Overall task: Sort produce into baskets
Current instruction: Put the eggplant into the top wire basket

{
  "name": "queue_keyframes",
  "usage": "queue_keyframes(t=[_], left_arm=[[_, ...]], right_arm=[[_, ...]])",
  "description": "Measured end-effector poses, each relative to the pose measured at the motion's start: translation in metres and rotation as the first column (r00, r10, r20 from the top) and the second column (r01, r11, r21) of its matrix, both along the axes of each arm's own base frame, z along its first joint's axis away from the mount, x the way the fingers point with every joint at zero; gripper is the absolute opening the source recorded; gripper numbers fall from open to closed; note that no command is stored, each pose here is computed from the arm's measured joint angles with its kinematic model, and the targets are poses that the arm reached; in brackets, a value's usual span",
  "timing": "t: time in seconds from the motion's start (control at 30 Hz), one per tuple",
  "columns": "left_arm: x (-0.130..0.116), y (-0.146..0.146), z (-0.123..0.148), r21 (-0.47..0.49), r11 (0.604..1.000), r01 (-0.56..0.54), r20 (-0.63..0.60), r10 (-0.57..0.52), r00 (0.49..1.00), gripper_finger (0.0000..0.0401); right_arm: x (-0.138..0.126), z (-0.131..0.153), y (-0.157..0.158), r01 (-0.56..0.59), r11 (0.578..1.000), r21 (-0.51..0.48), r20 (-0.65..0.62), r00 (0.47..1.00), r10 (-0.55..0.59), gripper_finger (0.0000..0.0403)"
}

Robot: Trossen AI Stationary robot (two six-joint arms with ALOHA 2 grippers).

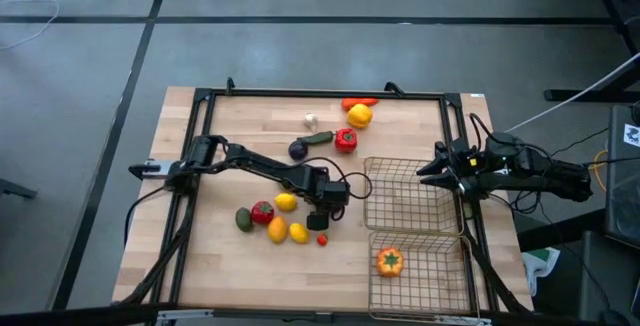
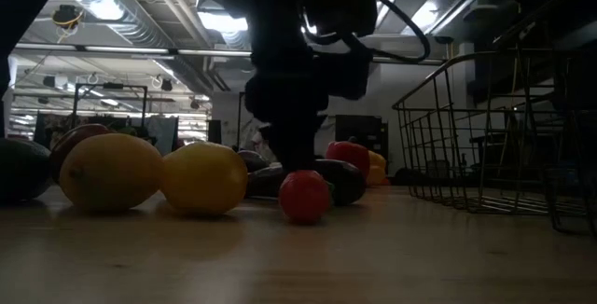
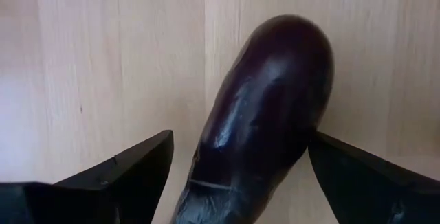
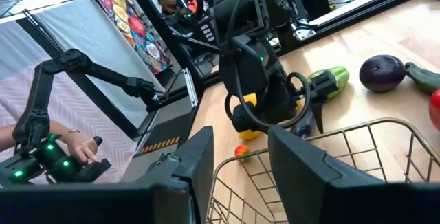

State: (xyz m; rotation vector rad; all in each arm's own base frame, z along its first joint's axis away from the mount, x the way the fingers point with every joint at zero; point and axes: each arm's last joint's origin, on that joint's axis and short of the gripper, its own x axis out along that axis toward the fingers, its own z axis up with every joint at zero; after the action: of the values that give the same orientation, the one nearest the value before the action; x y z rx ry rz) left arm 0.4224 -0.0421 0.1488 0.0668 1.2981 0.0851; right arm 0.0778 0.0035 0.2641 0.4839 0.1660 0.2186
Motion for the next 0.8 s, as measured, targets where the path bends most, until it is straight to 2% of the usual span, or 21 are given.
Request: queue_keyframes(t=[0.53,0.7,0.8], left_arm=[[0.000,0.000,-0.001,-0.006,1.000,-0.019,0.013,0.019,1.000,0.0198],[-0.001,0.000,0.003,-0.009,1.000,-0.028,0.016,0.028,0.999,0.0185],[-0.004,0.000,0.017,-0.014,0.999,-0.029,0.047,0.030,0.998,0.0187]], right_arm=[[0.000,0.000,0.000,0.000,1.000,0.000,0.000,1.000,0.000,0.0138],[0.000,0.000,0.000,0.000,1.000,0.000,0.000,1.000,0.000,0.0138],[0.000,0.000,0.000,0.000,1.000,0.000,0.000,1.000,0.000,0.0138]])
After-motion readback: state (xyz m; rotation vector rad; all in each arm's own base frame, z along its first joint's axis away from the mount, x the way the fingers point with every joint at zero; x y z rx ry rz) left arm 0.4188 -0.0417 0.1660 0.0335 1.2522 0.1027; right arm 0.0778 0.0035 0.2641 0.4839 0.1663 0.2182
